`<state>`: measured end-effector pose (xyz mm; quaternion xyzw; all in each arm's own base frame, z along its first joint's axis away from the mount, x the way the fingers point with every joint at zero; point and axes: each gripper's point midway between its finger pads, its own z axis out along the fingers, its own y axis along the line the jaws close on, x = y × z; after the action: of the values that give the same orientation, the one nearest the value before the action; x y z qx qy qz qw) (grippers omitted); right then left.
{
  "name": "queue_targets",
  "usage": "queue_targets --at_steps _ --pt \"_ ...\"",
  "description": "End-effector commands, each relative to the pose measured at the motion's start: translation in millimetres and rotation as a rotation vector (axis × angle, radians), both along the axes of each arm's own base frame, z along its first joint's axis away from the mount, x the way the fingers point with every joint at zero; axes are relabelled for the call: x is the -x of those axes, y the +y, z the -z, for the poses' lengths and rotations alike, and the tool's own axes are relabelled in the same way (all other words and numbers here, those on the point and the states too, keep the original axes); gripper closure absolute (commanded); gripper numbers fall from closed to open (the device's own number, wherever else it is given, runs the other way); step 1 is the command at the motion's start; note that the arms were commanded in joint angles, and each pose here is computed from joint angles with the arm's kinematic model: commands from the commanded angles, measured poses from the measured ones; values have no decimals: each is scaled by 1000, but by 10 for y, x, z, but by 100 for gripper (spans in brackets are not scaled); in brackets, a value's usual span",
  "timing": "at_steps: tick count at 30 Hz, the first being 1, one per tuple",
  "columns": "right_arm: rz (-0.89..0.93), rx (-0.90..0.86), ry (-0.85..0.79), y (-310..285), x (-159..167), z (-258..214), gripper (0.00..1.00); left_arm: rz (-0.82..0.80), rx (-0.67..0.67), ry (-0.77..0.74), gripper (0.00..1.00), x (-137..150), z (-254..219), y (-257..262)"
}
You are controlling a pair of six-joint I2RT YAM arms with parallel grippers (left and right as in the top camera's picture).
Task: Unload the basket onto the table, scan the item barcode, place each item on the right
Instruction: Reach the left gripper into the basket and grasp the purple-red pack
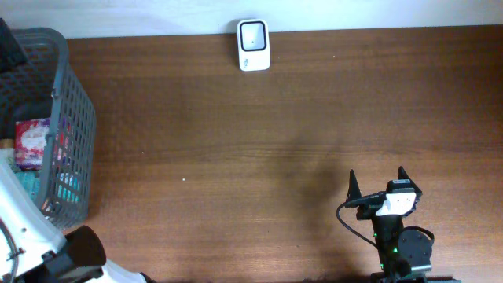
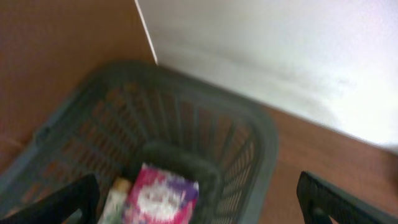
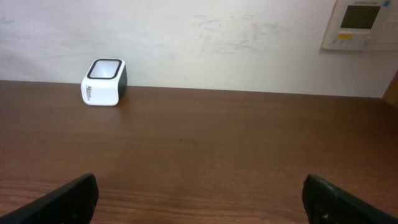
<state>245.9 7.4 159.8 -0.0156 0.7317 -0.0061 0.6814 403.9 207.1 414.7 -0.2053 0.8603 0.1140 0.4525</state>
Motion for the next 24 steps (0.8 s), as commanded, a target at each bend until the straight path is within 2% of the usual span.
queue_targets --at_steps 1,5,6,8,10,12,14,17,19,20,24 --pt "4 -3 7 -10 -1 41 1 -58 65 147 1 -25 540 285" --pt "4 -4 7 -10 -1 41 2 -61 136 233 1 -150 998 438" --pt "4 -4 7 -10 -1 41 2 -81 146 247 1 -132 1082 538" --pt "4 -3 7 -10 -1 41 1 -121 181 295 8 -40 1287 717" --pt "4 -3 7 -10 -1 41 1 -153 214 337 4 37 1478 863" --pt "4 -4 7 -10 -1 41 1 -185 284 402 9 122 1791 977" --pt "4 -4 7 -10 -1 41 1 -151 345 466 16 100 2087 929" --pt "4 -4 7 -10 -1 41 1 -52 324 568 22 102 2361 902" --pt "4 -4 7 -10 -1 41 2 36 339 624 18 107 2547 840" --pt "4 -4 8 -10 -1 43 1 158 384 613 18 27 2639 688" --pt "4 -4 8 -10 -1 43 1 220 396 667 18 64 2817 644"
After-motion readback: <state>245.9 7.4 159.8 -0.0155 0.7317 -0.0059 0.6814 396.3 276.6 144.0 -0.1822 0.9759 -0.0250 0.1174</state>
